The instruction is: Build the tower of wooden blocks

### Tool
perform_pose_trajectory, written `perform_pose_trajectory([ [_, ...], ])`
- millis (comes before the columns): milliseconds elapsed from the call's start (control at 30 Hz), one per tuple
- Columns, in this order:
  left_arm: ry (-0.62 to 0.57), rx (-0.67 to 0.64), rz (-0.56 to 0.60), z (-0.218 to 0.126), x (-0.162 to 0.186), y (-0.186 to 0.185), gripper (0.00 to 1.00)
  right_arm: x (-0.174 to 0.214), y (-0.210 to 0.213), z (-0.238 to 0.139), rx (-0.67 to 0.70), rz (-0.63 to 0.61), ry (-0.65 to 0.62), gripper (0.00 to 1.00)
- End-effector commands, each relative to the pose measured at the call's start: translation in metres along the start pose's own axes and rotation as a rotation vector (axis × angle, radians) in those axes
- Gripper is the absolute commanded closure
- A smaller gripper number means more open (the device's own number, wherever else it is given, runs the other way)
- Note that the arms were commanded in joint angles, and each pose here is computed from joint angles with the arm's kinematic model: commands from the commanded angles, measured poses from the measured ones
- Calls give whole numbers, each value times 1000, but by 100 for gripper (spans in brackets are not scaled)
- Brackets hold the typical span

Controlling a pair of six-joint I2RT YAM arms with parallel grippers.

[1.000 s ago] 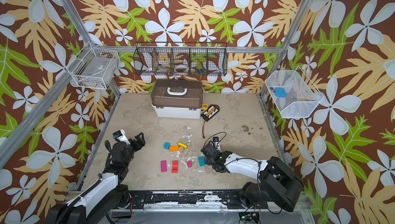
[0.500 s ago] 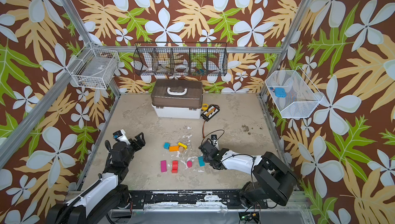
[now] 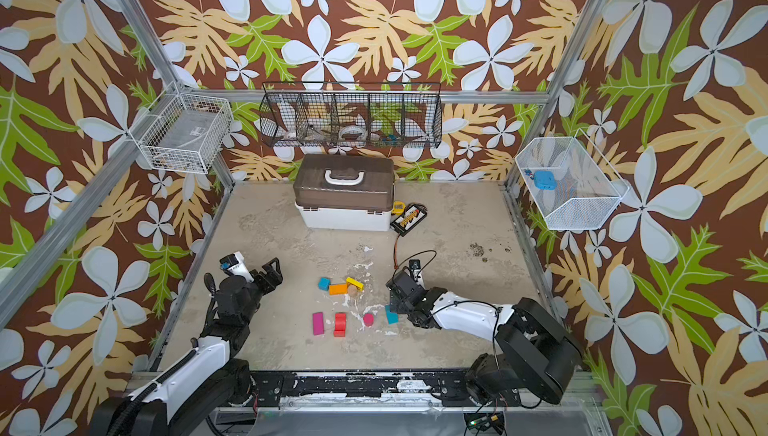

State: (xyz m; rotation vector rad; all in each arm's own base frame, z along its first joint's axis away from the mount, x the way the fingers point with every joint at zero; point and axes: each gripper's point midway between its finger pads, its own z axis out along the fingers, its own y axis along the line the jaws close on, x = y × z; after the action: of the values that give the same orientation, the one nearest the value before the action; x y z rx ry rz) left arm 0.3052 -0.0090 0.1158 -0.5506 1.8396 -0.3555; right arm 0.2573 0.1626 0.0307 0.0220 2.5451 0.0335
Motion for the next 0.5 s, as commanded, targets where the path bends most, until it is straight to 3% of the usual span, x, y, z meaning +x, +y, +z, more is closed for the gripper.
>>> perform_pose_trajectory([
  [0, -30, 16, -4, 0, -8, -5, 13, -5, 5, 2, 0, 4, -4, 1],
  [300, -32, 18, -4, -1, -8, -5, 13, -9, 6, 21, 77, 2, 13, 8],
  [467, -32, 19, -3, -1, -8, -5, 13, -7, 3, 23, 73, 16, 16, 16],
])
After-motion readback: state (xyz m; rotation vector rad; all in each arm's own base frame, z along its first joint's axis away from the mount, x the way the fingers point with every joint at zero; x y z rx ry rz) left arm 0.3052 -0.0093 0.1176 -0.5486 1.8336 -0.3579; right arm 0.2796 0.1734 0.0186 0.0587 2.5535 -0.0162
